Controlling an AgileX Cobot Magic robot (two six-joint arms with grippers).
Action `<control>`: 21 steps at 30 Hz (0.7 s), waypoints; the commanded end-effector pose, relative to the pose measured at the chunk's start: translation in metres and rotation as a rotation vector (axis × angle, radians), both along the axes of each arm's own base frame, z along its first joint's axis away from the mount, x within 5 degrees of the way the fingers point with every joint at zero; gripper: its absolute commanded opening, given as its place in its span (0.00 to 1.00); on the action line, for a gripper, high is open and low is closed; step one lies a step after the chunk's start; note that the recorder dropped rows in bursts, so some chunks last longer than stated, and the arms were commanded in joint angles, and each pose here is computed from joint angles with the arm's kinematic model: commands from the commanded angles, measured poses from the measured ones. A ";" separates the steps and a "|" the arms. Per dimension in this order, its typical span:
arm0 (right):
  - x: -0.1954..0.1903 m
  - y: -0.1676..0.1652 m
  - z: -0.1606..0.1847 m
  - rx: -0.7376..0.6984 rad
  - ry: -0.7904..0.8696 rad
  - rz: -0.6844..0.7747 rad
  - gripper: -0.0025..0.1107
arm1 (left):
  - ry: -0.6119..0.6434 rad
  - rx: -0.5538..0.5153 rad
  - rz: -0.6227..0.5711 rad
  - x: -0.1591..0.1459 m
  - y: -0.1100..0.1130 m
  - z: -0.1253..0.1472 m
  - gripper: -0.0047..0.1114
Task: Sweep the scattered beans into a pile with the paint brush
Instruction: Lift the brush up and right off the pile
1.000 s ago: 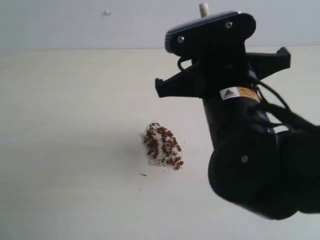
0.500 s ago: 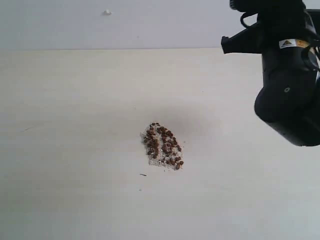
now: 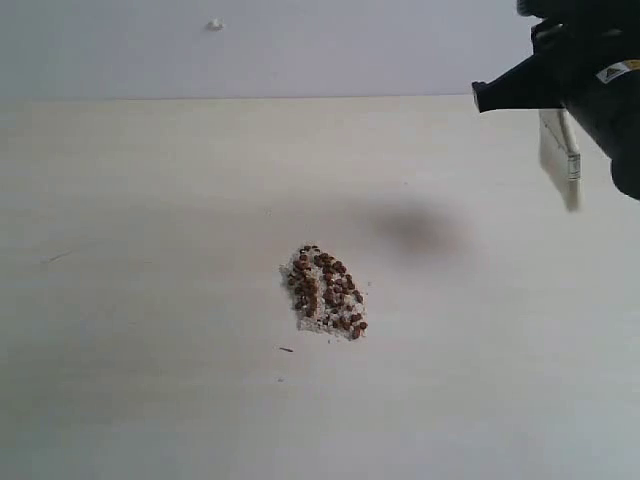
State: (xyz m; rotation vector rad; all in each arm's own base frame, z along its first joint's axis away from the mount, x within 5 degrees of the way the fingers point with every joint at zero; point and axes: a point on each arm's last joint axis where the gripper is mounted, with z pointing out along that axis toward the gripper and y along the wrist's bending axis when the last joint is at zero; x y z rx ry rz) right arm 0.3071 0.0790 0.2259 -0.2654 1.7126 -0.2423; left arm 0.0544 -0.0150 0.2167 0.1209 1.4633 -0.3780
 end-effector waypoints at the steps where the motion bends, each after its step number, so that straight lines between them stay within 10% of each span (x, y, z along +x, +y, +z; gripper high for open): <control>1: 0.000 0.002 0.000 0.051 0.014 0.118 0.02 | -0.003 -0.003 0.001 0.000 0.000 -0.001 0.04; 21: 0.020 0.011 0.015 0.034 0.276 0.246 0.02 | -0.003 -0.003 0.001 0.000 0.000 -0.001 0.04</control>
